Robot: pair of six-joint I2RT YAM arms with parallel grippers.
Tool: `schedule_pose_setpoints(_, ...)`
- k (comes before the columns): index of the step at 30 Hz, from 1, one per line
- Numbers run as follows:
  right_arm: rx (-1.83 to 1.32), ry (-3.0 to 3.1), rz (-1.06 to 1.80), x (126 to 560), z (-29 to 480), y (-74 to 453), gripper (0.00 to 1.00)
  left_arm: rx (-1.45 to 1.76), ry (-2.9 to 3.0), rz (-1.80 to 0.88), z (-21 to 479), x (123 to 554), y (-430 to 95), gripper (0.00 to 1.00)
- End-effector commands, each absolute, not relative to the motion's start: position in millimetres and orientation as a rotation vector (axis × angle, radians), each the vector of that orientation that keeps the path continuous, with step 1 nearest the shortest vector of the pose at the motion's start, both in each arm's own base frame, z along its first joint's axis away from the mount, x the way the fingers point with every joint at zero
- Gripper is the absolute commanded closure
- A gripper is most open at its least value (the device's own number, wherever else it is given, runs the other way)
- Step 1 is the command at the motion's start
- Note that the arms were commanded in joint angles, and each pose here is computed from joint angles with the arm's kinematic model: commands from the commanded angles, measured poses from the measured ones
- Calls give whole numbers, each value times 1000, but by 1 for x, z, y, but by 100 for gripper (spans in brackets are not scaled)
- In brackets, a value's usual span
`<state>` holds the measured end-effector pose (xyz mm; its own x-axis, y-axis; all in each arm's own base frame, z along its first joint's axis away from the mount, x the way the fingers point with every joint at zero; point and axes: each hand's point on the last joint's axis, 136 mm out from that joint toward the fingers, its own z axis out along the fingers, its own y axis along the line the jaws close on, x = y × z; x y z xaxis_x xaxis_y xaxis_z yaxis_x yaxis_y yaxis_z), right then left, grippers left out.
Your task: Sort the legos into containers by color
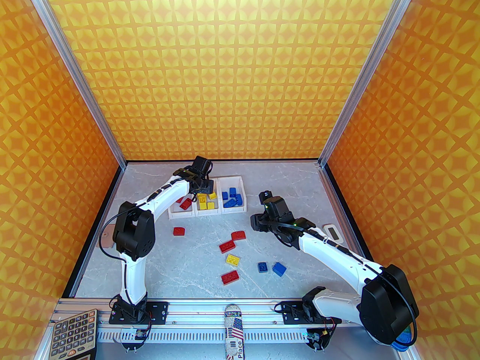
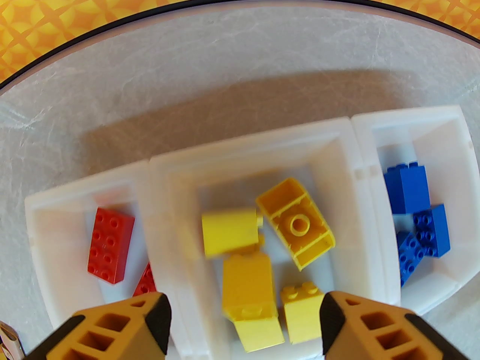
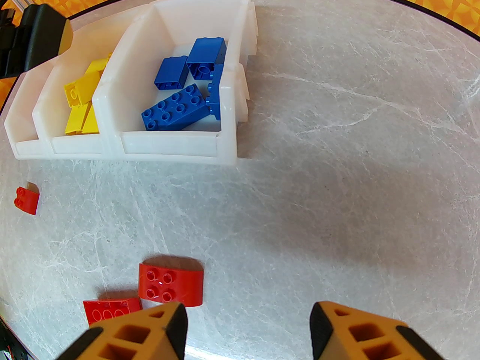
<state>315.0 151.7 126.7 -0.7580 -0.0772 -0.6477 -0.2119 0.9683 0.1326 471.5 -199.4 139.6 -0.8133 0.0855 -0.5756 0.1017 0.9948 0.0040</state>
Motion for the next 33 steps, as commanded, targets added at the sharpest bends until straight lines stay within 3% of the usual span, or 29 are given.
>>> schedule_pose_setpoints(1,-197,2460,285,312,115,154,41,103,2460,-79,173,452,-194,30)
schedule_pose_setpoints(17,-441,2602,155,276,46,192,38,64,2440,-222,159,338,-190,29)
schedule_pose_setpoints(33,-523,2612,79,290,27,216,33,-12,2393,-297,170,311,-178,28)
